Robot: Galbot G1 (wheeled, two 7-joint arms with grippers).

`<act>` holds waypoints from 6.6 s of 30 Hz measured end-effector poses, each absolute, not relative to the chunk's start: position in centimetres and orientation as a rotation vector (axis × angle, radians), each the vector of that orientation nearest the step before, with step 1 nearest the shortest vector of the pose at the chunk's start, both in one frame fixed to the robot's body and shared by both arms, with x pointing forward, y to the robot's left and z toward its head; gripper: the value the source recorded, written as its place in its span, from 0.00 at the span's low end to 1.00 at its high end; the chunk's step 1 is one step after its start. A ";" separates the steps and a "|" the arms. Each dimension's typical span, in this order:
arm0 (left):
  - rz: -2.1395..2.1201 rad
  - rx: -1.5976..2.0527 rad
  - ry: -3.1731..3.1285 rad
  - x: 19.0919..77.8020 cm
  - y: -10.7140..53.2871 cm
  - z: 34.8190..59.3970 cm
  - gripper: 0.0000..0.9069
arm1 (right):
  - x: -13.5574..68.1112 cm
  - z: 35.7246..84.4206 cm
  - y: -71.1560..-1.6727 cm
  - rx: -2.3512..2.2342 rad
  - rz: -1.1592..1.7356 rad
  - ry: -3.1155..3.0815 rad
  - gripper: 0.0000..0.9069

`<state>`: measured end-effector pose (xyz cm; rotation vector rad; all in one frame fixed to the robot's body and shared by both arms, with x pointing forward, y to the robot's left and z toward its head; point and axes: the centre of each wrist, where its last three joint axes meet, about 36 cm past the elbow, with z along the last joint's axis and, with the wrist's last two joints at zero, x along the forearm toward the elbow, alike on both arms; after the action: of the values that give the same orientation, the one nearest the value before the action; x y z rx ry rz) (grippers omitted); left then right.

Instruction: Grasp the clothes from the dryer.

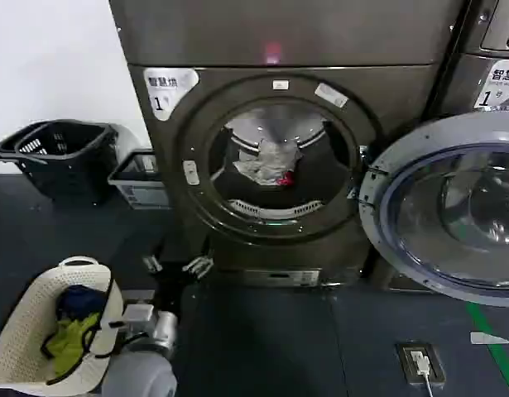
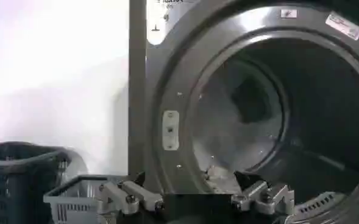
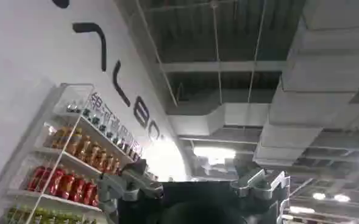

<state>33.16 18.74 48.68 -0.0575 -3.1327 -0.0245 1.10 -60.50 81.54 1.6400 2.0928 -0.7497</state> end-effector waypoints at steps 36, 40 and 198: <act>-0.002 -0.105 -3.137 31.8 17.3 49.1 1.00 | 0.7 82.1 -60.0 1.587 -0.775 2.070 1.00; 0.004 -0.110 -3.137 31.9 17.1 49.1 1.00 | 0.8 82.1 -60.1 1.584 -0.780 2.068 1.00; 0.025 -0.129 -3.124 58.9 18.2 48.8 1.00 | -5.3 83.7 -59.3 1.680 -0.866 1.850 1.00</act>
<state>58.89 18.22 48.83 -0.1295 -3.1236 0.0250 -5.26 -59.28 83.68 1.6803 1.8497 -0.8662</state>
